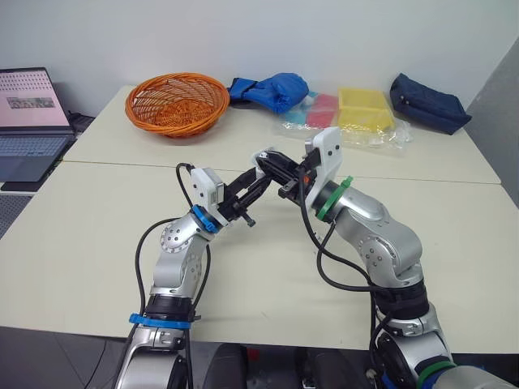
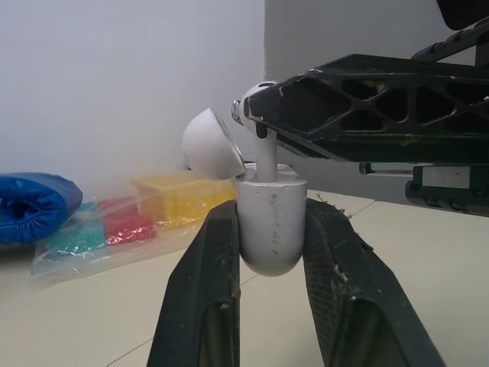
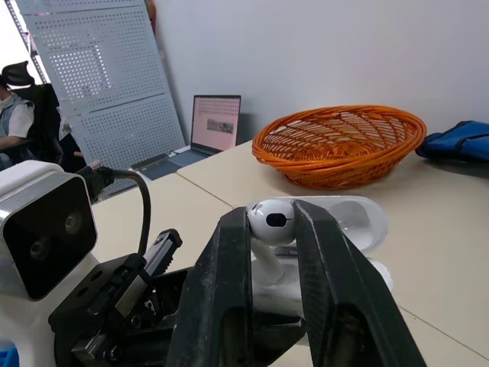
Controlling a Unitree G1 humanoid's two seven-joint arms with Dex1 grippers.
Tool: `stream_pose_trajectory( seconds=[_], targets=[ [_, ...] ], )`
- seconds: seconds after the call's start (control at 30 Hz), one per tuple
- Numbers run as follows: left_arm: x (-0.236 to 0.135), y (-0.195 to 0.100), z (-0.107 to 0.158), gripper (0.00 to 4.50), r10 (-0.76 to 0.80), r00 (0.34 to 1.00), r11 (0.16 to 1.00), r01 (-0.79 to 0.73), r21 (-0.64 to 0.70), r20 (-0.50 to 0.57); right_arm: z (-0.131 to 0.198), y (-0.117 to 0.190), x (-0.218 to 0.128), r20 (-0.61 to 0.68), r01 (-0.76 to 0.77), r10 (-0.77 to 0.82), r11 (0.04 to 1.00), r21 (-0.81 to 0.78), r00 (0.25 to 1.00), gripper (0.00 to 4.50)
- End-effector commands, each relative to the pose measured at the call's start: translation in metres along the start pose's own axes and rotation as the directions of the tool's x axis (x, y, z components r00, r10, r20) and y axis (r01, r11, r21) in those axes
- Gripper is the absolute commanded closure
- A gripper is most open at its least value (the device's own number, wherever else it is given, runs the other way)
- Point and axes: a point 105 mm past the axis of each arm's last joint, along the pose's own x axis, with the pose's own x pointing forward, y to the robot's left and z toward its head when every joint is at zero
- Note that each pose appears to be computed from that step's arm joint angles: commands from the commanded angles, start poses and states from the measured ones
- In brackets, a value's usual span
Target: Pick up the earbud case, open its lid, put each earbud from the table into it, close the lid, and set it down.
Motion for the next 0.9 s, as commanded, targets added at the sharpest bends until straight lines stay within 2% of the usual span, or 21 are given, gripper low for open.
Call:
stream_pose_trajectory(
  seconds=[0.03, 0.43, 0.63, 0.9],
  targets=[
    [0.005, -0.003, 0.013, 3.73, -0.017, 0.998, 0.999, 0.014, 0.041, 0.056, 0.006, 0.008, -0.002, 0.016, -0.028, 0.029, 0.999, -0.014, 0.999, 4.09],
    [0.004, -0.003, 0.015, 3.73, -0.023, 0.998, 0.998, 0.02, 0.053, 0.061, -0.002, 0.009, -0.001, -0.025, -0.031, 0.031, 0.999, -0.017, 0.999, 4.09],
    [0.006, -0.004, 0.016, 3.73, -0.029, 0.998, 0.998, 0.026, 0.05, 0.063, 0.003, 0.007, -0.001, -0.003, -0.019, 0.019, 0.999, -0.044, 1.0, 2.08],
    [0.006, -0.005, 0.014, 3.73, -0.03, 0.998, 0.999, 0.028, 0.038, 0.056, 0.024, 0.009, -0.005, 0.075, -0.042, 0.047, 0.997, -0.072, 0.996, 2.08]
  ],
)
